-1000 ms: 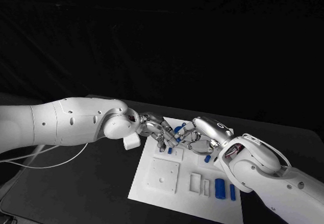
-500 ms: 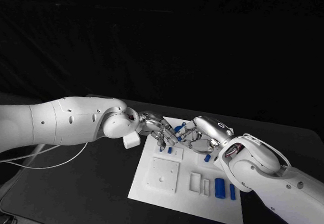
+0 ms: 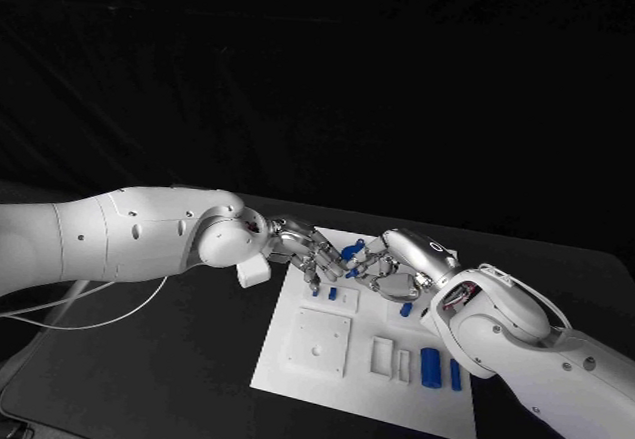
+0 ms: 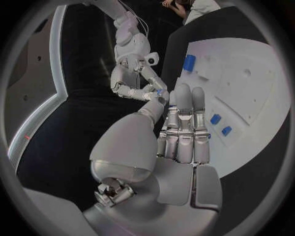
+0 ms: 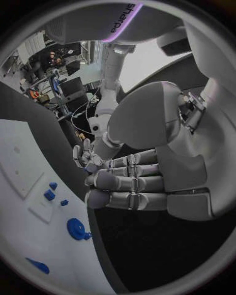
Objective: Assemble the parts on the task board
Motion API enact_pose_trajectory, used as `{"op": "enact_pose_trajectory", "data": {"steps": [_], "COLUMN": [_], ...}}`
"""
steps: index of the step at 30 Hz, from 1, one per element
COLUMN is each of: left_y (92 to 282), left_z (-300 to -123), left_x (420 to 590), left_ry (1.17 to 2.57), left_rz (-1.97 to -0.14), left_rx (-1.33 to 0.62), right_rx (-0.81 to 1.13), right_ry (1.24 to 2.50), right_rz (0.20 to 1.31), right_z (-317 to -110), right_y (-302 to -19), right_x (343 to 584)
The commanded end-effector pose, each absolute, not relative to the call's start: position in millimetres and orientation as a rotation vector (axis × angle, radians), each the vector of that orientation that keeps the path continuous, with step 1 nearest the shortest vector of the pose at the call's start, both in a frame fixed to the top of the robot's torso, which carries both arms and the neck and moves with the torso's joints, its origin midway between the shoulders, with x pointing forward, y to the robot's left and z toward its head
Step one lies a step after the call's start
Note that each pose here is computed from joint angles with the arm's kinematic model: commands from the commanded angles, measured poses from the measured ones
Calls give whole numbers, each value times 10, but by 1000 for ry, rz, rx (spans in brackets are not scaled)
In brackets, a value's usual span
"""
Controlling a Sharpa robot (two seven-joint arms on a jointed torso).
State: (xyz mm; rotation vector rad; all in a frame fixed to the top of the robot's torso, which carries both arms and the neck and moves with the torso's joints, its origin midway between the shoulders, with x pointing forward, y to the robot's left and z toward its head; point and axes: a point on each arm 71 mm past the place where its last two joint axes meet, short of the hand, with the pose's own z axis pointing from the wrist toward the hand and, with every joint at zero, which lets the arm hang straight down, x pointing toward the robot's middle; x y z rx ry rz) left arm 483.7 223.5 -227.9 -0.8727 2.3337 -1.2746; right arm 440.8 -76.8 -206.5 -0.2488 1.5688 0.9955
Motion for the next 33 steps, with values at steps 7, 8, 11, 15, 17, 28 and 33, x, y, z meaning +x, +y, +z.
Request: {"op": "enact_pose_trajectory", "data": {"steps": [7,8,11,15,17,28,33], "left_y": [2340,2352,2430,2568,2632,2827,2824], "left_z": [-2287,-2287,-2286,-2259,-2226,-2050,-1980], "left_x": [4832,4833,4849,4919,4971,5201,5250], "left_ry": [2385,2386,2380,2308,2230,1818,1692], "left_rz": [-1263,-1262,-1257,-1272,-1297,-1346,-1360], "left_rx": [-861,-862,-874,-926,-973,-1130,-1136], "right_rx": [-206,-205,-205,-229,-252,-348,-388], "right_ry": [1601,1603,1619,1658,1682,1742,1751], "right_rz": [981,979,967,938,917,811,781], "right_z": [-2107,-2110,-2127,-2158,-2174,-2260,-2350], "right_y": [-818,-822,-835,-827,-809,-699,-634], "right_x": [4435,4437,4445,4445,4437,4371,4316]}}
